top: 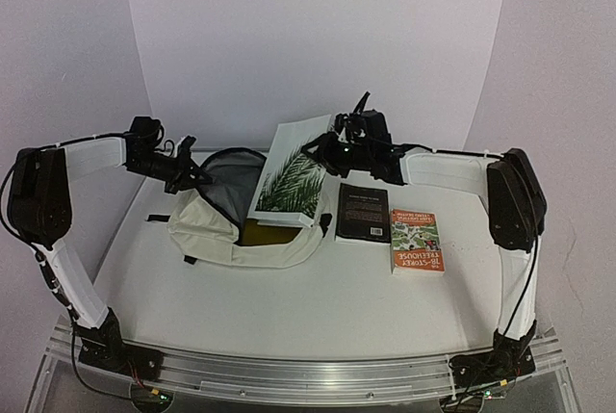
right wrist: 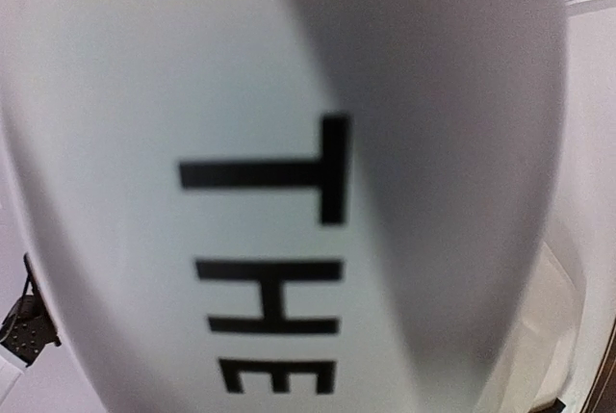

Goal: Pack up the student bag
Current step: Place the book in the student bag.

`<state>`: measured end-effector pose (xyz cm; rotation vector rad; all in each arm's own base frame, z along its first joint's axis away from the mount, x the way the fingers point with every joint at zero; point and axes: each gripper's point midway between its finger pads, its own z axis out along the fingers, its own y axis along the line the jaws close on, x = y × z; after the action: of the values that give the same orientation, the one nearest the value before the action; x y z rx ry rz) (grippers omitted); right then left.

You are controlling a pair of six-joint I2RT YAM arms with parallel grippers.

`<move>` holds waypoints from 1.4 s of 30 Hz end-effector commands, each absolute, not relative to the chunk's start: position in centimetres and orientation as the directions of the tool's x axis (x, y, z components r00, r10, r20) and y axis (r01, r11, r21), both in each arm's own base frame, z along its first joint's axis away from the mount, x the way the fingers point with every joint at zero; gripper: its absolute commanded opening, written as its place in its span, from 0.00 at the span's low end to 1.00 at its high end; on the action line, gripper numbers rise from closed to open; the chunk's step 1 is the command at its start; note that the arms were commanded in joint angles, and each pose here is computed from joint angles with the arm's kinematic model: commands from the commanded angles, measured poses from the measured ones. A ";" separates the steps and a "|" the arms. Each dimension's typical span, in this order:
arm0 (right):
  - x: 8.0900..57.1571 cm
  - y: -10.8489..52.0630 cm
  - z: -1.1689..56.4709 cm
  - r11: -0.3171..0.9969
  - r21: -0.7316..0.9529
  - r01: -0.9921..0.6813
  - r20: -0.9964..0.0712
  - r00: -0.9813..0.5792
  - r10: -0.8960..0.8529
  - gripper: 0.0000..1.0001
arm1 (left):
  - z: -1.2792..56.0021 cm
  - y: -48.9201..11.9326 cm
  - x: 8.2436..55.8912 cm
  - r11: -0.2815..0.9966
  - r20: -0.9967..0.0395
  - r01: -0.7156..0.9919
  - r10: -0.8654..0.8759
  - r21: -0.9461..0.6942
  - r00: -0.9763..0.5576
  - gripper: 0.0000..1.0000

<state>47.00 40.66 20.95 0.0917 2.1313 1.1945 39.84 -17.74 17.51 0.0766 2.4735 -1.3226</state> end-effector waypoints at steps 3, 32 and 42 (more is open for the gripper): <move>46.2 42.7 21.7 0.572 0.778 -0.259 -0.535 -0.750 0.389 0.35 | 21.7 -18.4 40.2 0.500 -0.423 0.314 -0.119 -0.807 -0.898 0.00; 38.1 44.3 13.1 0.526 0.846 -0.085 -0.241 -0.942 0.235 0.40 | 35.7 -21.4 36.9 0.253 -0.678 0.641 -0.092 -0.724 -0.729 0.00; 40.2 44.5 9.9 0.531 0.841 0.102 -0.137 -0.910 0.392 0.43 | 34.6 -23.8 34.8 0.171 -0.690 0.680 -0.001 -0.713 -0.724 0.00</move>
<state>39.60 44.22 11.67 0.2619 2.4384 1.3587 36.50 -22.75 28.72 0.3676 2.1433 -1.5714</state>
